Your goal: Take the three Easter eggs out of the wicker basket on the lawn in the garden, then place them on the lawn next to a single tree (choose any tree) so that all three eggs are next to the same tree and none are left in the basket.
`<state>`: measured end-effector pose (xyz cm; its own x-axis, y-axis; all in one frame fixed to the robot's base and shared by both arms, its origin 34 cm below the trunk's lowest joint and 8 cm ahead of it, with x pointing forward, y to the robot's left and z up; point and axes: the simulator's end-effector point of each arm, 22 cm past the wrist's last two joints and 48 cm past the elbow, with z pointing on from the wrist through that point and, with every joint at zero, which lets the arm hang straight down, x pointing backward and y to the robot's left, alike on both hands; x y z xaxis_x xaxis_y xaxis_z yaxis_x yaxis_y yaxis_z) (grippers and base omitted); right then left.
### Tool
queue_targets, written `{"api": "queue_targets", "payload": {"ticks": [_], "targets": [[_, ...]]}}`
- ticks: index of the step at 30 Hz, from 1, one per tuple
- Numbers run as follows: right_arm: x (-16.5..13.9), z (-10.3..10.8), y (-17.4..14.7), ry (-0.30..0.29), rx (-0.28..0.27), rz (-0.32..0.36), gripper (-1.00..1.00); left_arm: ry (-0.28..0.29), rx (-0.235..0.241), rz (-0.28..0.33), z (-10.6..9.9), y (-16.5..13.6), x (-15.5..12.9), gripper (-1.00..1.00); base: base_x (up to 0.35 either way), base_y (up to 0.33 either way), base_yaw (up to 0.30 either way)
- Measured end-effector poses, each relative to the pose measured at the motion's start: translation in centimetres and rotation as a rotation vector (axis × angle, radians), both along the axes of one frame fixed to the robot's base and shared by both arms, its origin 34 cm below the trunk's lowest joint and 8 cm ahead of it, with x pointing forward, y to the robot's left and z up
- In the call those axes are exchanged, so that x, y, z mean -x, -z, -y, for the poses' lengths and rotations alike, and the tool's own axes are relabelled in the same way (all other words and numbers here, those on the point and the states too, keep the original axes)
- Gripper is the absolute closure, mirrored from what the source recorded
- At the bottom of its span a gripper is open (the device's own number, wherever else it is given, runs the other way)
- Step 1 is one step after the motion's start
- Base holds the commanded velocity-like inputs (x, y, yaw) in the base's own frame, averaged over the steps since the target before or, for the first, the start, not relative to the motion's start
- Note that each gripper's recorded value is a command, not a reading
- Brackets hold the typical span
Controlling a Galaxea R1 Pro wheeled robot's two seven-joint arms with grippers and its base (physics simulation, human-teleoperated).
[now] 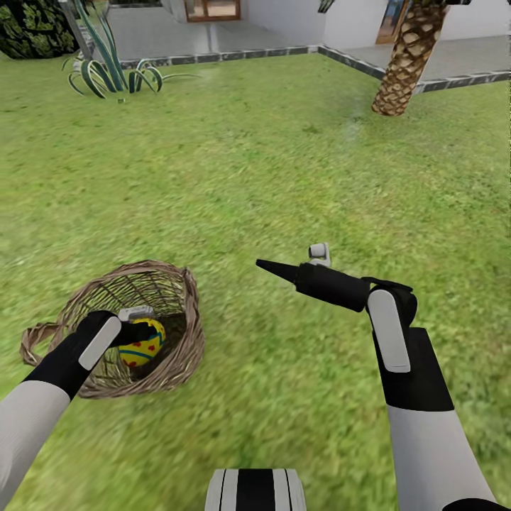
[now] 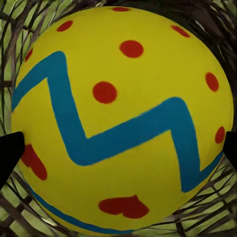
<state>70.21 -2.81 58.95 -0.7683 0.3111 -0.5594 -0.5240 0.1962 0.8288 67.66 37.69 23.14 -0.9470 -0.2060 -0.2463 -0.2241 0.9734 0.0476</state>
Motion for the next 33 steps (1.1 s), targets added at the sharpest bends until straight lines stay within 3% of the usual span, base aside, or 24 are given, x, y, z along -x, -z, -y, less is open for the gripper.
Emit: {"api": "queue_targets", "payload": {"ticks": [33], "targets": [[1.2, 0.3, -7.6, 0.029, 0.017, 0.105, -1.00, 0.006, -0.005, 0.123, 0.0, -8.5, -2.7, 1.00, 0.000, 0.000, 0.000]]}}
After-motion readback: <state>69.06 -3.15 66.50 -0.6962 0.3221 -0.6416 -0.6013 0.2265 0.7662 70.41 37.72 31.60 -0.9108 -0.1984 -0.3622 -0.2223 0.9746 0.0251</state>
